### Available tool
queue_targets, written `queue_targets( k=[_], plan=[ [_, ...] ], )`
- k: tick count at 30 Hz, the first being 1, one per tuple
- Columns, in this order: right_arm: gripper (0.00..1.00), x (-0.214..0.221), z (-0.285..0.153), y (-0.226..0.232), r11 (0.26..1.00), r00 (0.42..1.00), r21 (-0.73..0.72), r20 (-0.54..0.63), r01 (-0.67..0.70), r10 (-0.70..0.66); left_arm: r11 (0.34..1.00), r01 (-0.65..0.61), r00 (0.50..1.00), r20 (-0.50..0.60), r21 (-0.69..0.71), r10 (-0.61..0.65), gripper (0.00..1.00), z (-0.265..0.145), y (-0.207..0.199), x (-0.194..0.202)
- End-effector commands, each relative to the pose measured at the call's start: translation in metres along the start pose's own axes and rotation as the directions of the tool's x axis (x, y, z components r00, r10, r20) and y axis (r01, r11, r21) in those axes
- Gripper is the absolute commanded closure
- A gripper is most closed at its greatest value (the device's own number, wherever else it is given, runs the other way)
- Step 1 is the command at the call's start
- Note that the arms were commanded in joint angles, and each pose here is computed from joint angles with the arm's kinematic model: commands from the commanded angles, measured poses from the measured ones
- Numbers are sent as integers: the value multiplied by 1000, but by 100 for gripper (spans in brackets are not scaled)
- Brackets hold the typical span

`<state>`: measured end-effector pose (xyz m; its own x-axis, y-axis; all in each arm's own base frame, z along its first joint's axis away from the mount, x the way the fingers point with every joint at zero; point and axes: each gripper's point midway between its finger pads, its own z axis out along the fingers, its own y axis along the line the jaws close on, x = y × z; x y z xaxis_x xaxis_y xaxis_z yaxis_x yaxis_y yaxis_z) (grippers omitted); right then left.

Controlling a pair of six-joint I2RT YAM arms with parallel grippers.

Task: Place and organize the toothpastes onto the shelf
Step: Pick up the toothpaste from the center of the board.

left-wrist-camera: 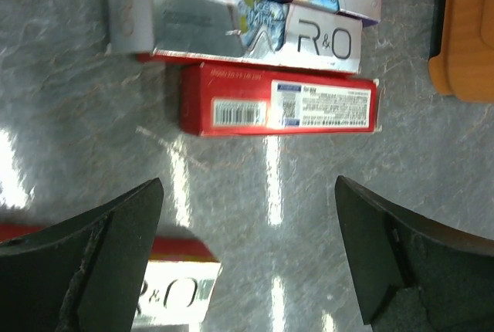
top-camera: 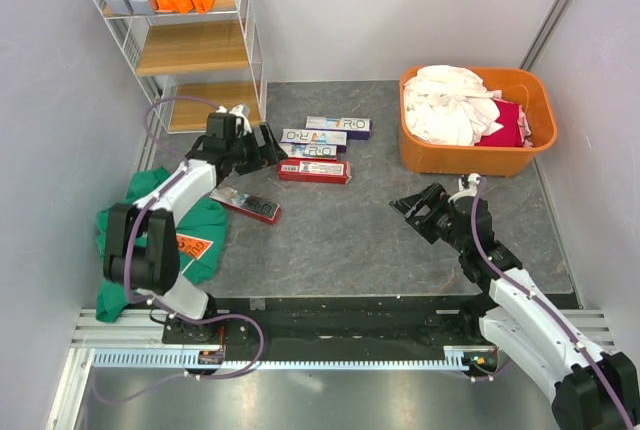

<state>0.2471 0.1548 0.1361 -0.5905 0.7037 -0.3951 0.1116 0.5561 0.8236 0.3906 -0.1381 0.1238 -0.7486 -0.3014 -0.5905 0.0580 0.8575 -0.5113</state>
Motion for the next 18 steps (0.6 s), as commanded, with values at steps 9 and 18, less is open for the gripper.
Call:
queue_targets(
  k=[9, 18],
  plan=[
    [10, 3, 2, -5, 1000, 1000, 5, -11, 22, -22, 996, -4, 996, -93, -85, -4, 14, 79, 9, -6],
    [10, 4, 3, -9, 1000, 999, 20, -22, 23, -23, 997, -57, 997, -64, -58, 53, 10, 112, -2, -30]
  ],
)
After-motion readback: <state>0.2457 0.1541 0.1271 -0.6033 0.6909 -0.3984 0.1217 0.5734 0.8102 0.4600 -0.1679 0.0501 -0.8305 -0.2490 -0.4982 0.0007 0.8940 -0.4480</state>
